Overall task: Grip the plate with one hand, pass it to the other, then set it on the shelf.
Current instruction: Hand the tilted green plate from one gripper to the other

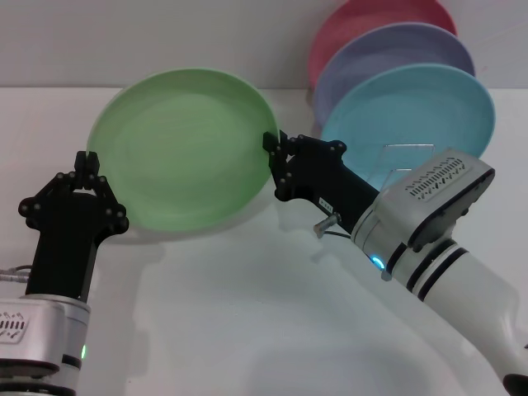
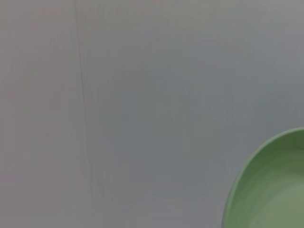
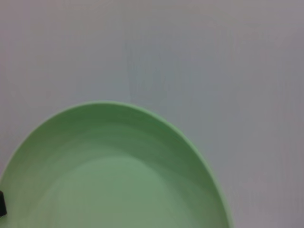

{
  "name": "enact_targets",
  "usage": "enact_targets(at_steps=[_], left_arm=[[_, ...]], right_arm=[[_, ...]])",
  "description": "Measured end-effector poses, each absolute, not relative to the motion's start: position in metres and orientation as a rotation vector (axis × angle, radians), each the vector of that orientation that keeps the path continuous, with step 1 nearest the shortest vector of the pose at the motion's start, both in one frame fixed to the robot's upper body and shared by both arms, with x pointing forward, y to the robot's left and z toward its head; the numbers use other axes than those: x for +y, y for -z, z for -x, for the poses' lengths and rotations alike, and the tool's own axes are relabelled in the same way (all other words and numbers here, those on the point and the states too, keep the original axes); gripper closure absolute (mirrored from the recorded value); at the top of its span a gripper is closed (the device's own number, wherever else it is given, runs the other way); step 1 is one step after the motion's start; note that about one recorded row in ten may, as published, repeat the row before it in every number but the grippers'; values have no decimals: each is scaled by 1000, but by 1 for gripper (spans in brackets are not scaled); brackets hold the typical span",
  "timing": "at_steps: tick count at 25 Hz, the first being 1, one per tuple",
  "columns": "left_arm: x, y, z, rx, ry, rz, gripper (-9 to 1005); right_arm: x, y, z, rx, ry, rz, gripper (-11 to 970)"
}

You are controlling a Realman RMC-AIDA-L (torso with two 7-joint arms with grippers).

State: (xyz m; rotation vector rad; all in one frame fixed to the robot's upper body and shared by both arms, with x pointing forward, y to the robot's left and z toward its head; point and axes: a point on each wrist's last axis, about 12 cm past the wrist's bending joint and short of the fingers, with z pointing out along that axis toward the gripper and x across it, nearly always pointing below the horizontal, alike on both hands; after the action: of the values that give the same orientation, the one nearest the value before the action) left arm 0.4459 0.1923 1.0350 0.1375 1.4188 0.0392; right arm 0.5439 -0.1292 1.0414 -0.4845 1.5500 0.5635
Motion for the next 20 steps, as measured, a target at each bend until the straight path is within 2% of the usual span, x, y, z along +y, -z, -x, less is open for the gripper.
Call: enact_targets(at_steps=[20], left_arm=[[192, -1035, -446, 1421, -35, -136, 834]], right_arm=[[-128, -1042, -543, 1548, -567, 488, 902]])
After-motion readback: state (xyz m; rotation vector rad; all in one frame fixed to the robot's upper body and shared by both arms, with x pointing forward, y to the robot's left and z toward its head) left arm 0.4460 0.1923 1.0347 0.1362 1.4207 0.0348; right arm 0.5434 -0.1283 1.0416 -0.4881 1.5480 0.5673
